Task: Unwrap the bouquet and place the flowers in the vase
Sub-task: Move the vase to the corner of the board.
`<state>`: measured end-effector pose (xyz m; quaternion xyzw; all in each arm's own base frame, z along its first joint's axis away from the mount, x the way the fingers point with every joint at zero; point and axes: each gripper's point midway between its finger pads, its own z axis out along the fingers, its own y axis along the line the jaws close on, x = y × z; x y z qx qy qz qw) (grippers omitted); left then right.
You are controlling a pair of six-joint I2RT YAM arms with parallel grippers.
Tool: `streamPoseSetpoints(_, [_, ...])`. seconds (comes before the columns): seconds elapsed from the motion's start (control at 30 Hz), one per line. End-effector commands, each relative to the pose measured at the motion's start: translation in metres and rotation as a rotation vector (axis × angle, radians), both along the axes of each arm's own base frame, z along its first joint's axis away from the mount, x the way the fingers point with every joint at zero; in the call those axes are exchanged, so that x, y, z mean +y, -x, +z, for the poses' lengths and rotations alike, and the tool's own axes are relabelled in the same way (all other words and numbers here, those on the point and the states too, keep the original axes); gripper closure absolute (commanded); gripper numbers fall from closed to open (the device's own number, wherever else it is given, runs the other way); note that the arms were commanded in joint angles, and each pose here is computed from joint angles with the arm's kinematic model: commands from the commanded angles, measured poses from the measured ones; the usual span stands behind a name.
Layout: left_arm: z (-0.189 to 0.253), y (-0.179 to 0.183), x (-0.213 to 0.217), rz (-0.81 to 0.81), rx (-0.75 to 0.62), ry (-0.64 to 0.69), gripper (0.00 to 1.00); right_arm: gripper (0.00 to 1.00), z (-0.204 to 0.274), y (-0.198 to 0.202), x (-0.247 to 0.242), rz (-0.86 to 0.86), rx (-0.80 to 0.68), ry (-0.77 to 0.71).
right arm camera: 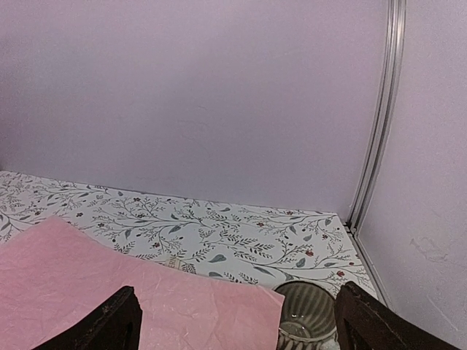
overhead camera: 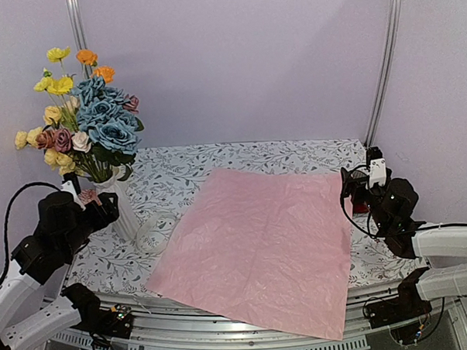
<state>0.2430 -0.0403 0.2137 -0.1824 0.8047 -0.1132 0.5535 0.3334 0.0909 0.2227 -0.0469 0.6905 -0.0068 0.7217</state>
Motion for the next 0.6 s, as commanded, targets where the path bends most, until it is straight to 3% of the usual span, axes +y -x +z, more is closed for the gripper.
streamPoseSetpoints(0.0, [0.029,-0.010,0.008,-0.017,-0.139,-0.214,0.02,0.06,0.007,0.003,-0.002,0.007,-0.032,-0.026])
streamPoseSetpoints(0.2, [0.033,-0.025,-0.020,-0.170,-0.267,-0.349,0.02,0.06,0.012,0.004,-0.003,0.002,-0.046,-0.031])
streamPoseSetpoints(0.57, [0.024,-0.044,0.011,0.013,-0.301,-0.494,0.02,0.06,0.014,0.003,-0.004,0.012,-0.054,-0.054])
